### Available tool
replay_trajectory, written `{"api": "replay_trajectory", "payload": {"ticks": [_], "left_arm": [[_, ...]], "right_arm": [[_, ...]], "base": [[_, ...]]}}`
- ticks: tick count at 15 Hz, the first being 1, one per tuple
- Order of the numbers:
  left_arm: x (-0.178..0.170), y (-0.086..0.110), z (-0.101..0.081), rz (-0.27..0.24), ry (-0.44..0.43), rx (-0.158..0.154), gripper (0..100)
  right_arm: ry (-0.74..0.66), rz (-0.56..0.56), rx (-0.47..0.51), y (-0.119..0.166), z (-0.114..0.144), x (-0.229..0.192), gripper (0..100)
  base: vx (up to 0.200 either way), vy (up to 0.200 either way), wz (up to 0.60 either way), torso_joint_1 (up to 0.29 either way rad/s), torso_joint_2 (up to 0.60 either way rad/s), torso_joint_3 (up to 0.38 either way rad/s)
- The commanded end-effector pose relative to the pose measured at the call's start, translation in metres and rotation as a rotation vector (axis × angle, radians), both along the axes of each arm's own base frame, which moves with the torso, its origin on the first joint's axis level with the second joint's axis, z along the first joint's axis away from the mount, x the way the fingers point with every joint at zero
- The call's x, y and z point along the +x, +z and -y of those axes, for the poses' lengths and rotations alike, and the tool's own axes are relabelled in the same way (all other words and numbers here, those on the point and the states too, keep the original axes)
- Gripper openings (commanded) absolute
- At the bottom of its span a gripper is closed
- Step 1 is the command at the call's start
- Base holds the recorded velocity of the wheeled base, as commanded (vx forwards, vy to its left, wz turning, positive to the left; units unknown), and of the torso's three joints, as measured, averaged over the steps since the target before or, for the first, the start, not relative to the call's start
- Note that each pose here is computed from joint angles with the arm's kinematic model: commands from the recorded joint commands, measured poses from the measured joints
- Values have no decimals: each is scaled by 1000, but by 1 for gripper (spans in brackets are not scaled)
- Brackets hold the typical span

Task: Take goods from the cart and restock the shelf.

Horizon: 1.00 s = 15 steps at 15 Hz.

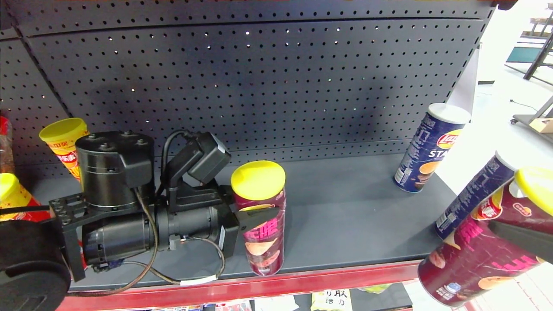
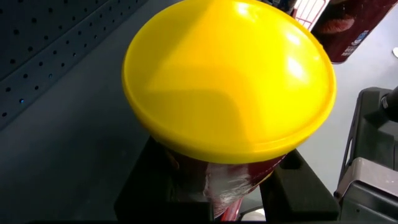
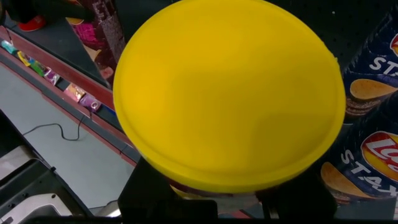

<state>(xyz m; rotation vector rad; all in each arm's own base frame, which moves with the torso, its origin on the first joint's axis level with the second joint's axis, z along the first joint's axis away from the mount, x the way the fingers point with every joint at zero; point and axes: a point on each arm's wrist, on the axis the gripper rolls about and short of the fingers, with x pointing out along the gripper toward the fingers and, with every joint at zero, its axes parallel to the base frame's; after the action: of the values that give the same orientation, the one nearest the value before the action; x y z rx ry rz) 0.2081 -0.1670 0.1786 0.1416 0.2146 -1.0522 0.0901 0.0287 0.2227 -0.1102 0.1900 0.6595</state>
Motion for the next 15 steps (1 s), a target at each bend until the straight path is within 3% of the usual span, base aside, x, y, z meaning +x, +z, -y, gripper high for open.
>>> {"api": "replay_trajectory", "payload": {"ticks": [1, 4, 5, 11, 15], "left_arm": [[-1, 0, 0, 1, -2, 1, 0], [-3, -5, -2, -9, -7, 15, 0], [-3, -5, -1, -9, -5, 13, 100], [-9, 6, -7, 19, 19, -7, 100], [-26, 12, -21, 36, 24, -22, 100]], "right_arm": [[1, 0, 0, 0, 0, 0, 0], [1, 1, -2, 0, 0, 0, 0], [1, -1, -2, 0, 0, 0, 0], [41, 0, -3, 5, -5, 5, 0], [88, -42, -16, 14, -19, 34, 0]], "base": [[0, 0, 0, 0, 0, 0], [0, 0, 0, 0, 0, 0], [0, 0, 0, 0, 0, 0], [0, 0, 0, 0, 0, 0], [0, 0, 0, 0, 0, 0]]}}
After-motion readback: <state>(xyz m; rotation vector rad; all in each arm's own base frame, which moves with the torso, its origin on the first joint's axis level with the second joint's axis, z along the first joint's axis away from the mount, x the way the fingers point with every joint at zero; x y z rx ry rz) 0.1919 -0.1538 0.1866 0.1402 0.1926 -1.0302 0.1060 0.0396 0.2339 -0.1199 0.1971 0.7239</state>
